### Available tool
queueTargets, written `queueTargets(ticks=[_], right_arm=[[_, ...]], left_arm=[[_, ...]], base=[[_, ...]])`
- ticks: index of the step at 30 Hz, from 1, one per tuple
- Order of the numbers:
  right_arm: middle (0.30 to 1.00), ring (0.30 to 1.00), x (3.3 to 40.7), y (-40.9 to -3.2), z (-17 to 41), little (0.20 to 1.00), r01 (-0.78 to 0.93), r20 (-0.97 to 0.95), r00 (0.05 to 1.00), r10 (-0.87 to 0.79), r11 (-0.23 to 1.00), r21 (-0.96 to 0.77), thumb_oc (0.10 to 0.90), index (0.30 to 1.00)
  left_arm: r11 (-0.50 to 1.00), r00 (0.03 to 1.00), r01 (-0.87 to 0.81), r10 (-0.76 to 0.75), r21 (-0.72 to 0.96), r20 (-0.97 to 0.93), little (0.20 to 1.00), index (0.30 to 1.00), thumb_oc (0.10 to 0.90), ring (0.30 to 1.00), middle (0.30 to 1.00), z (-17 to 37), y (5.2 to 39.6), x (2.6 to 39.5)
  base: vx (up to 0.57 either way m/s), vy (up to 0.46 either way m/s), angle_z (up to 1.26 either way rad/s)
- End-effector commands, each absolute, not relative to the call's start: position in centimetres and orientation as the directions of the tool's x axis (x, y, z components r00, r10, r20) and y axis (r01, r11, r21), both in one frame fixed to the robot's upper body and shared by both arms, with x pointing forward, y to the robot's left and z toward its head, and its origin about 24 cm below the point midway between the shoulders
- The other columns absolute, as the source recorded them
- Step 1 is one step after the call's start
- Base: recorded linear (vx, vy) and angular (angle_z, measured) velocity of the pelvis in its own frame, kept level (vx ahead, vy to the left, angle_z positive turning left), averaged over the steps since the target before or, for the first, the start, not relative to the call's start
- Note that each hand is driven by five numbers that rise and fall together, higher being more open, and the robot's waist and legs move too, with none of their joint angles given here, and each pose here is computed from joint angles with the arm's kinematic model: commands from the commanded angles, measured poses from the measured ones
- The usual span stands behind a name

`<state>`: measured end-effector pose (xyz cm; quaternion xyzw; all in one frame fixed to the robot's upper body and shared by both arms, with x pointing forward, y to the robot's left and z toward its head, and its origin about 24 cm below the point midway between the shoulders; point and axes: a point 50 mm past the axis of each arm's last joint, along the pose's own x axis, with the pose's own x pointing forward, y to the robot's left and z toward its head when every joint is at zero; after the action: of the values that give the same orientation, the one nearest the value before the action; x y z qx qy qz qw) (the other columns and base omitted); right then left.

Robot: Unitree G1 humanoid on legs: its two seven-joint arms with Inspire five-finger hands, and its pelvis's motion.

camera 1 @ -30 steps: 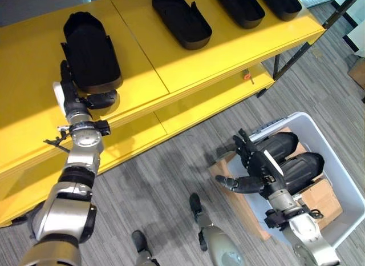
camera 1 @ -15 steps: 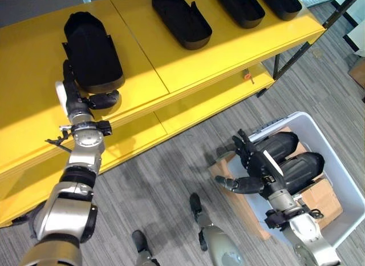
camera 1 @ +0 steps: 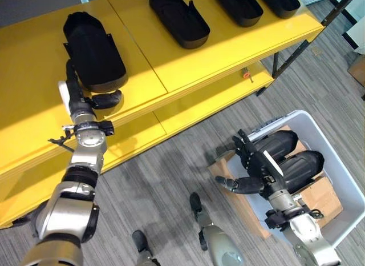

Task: Move parts from the plastic box to the shelf.

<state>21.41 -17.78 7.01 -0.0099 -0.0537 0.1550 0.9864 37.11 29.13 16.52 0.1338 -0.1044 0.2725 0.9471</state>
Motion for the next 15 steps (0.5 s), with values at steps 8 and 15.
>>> queueTargets(ticks=[8, 15], right_arm=[[1.0, 1.0, 21.3, -18.61, 13.31, 1.0, -0.31, 0.403, 0.857, 0.322, 0.946, -0.097, 0.9, 1.0], [1.0, 1.0, 21.37, -18.54, 13.24, 1.0, -0.314, 0.397, 0.857, 0.328, 0.944, -0.102, 0.9, 1.0]], left_arm=[[0.906, 0.919, -0.368, 0.319, 0.21, 0.233, 1.0, 1.0, 0.9, 1.0, 1.0, 16.37, 24.64, 38.99], [0.906, 0.918, -0.37, 0.322, 0.206, 0.232, 1.0, 1.0, 0.9, 1.0, 1.0, 16.33, 24.74, 38.94]], base=[[0.0, 0.0, 0.0], [0.0, 0.0, 0.0]])
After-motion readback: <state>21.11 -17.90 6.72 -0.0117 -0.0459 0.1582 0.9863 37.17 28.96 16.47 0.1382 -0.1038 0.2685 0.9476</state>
